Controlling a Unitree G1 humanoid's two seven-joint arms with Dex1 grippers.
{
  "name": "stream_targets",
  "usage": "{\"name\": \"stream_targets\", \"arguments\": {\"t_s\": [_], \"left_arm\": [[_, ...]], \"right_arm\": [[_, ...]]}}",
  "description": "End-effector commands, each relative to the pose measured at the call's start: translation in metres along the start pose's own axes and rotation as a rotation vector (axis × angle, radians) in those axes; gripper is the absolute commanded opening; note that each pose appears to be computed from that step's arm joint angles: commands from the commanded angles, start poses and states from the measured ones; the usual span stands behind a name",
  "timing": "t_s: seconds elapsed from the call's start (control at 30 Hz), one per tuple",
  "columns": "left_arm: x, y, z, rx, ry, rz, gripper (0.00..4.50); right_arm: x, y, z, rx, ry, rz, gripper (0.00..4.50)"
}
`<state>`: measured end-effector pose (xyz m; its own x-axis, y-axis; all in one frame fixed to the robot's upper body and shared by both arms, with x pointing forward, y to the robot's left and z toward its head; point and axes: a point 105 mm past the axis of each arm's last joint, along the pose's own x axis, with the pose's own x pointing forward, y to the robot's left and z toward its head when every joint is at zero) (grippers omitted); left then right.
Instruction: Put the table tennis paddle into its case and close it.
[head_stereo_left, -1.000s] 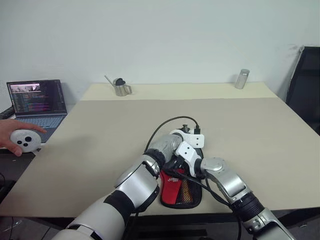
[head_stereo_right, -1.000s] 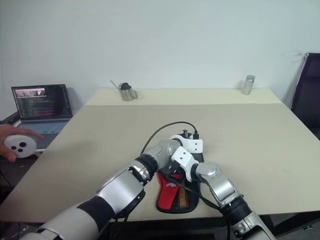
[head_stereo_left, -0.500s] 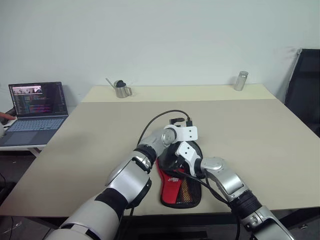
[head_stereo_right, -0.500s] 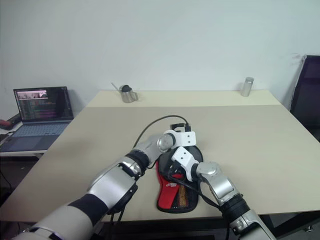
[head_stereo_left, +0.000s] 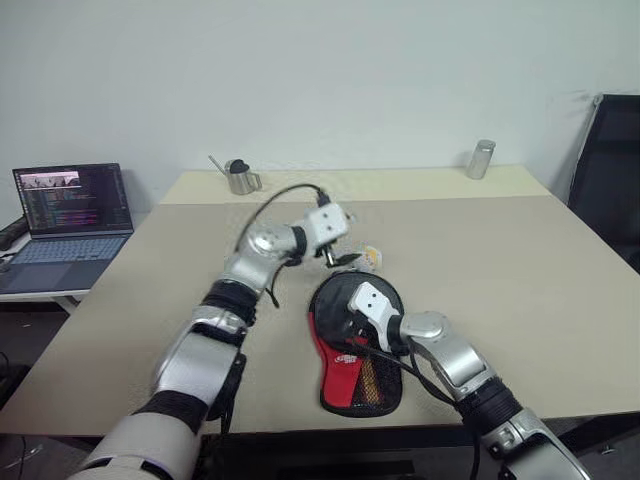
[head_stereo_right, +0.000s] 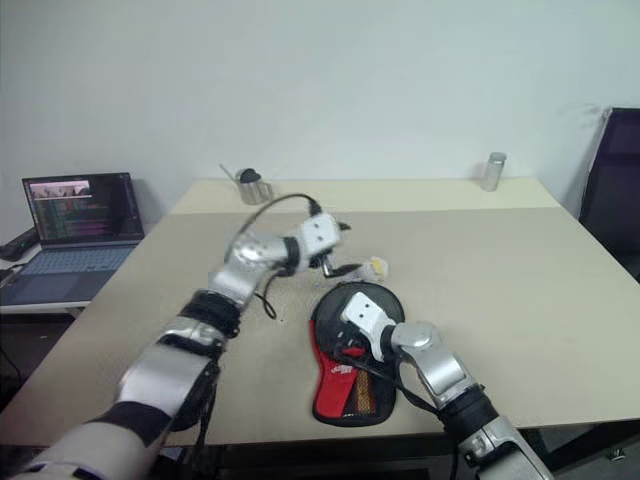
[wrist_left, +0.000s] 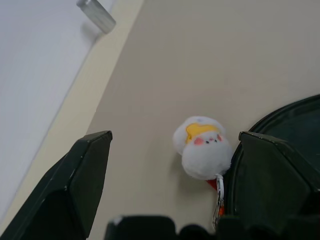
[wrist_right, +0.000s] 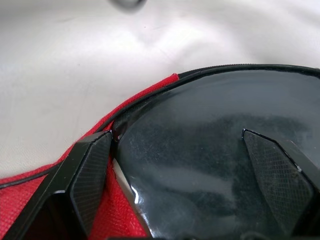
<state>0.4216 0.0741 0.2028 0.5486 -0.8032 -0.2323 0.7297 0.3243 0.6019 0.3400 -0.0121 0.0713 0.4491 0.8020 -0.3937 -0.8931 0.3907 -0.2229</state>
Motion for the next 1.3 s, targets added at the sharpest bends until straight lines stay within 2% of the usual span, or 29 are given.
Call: {"name": "stream_targets", "arguments": {"t_s": [0.03, 0.13, 0.27, 0.5, 0.6, 0.77, 0.9, 1.17, 1.3], "left_arm": [[-0.034, 0.009, 0.026, -0.073, -0.104, -0.035, 4.45], [-0.057, 0.006, 0.014, -0.201, -0.099, -0.043, 4.45], [-0.068, -0.031, -0.007, -0.332, -0.071, -0.137, 4.45], [-0.051, -0.069, -0.009, -0.428, -0.091, -0.153, 4.45], [-0.036, -0.074, -0.008, -0.447, -0.095, -0.135, 4.45], [-0.011, -0.086, -0.017, -0.465, -0.047, -0.12, 4.45], [0.008, -0.105, -0.052, -0.503, 0.083, -0.086, 4.45], [0.024, -0.131, -0.06, -0.621, 0.097, -0.058, 4.45], [0.022, -0.129, -0.061, -0.623, 0.105, -0.041, 4.45]], "right_arm": [[-0.013, -0.012, -0.006, 0.012, 0.072, -0.036, 4.5], [-0.03, -0.025, 0.016, -0.011, 0.033, -0.062, 4.5], [-0.062, -0.037, 0.047, -0.052, -0.005, -0.071, 4.5], [-0.116, -0.041, 0.085, -0.182, -0.025, -0.006, 4.5], [-0.124, -0.064, 0.089, -0.316, 0.054, -0.066, 4.5], [-0.115, -0.121, 0.086, -0.521, 0.206, -0.255, 4.5], [-0.095, -0.155, 0.071, -0.686, 0.348, -0.361, 4.5], [-0.061, -0.164, 0.044, -0.795, 0.408, -0.357, 4.5], [-0.049, -0.158, 0.04, -0.806, 0.402, -0.314, 4.5]]}}
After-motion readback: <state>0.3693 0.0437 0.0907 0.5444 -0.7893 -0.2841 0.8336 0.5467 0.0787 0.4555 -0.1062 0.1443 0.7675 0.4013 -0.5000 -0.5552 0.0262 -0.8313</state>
